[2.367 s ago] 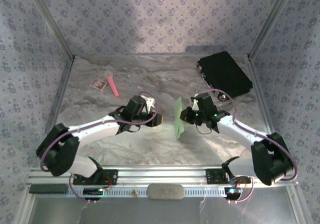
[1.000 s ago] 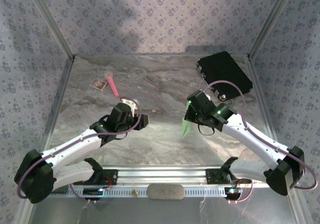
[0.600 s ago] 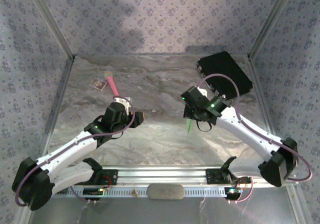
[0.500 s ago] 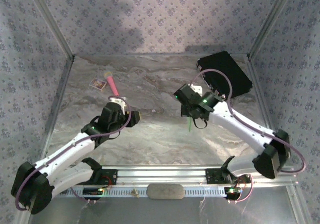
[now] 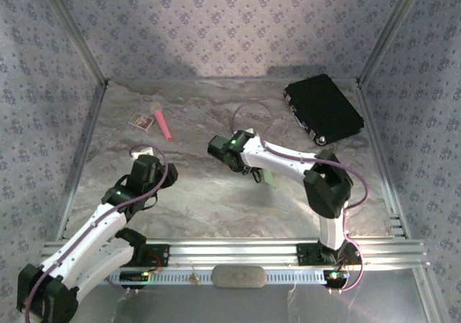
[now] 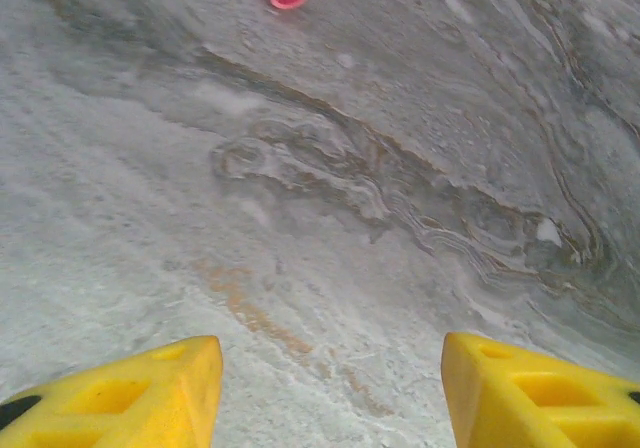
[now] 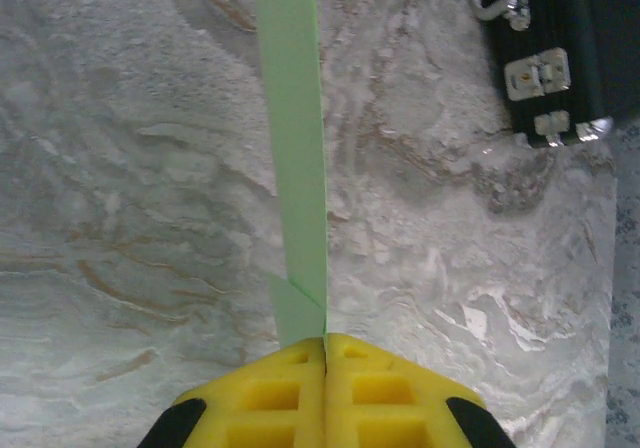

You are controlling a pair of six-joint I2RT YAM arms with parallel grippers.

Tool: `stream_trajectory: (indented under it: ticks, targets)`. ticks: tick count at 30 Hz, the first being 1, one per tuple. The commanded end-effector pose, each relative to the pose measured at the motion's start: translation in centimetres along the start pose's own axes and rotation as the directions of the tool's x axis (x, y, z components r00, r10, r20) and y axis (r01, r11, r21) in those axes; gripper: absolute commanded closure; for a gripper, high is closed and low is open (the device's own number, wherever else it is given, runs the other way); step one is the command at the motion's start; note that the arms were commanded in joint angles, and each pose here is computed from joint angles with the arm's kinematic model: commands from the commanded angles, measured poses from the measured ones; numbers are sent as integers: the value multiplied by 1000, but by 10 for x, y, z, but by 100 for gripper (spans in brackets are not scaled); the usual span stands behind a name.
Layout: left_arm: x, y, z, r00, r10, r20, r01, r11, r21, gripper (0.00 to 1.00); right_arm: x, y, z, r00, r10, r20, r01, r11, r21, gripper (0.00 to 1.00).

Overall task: Fold a paper plane with a square sheet of paper (pick it up from the middle)
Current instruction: Turn over the paper at the center of the table.

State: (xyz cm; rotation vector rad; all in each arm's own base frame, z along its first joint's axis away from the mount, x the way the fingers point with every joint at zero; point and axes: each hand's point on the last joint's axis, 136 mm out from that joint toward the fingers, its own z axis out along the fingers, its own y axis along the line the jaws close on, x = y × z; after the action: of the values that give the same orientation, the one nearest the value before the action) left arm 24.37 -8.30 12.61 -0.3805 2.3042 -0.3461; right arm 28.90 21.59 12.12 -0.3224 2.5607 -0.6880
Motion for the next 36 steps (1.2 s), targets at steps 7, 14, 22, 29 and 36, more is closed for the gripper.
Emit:
stream_trajectory:
  ticks: [7,14,22,29,36]
  targets:
    - [-37,19,-41,986,-29,166,42,996,-75,38,-3,104,-2,1000,-20,-23,11,940,-341,89]
    - [-29,-5,-35,994,-20,110,15,999,44,38,-25,118,-43,995,104,-10,-82,721,-689,61]
    - [-9,-59,-5,998,12,-55,2,967,253,46,-1,60,0,907,361,-217,-361,399,-843,68]
    - [18,-112,35,973,37,-228,48,933,357,49,20,48,30,864,377,-333,-449,280,-849,79]
    - [37,-152,57,951,58,-303,65,922,382,50,25,47,40,851,366,-376,-477,239,-846,86]
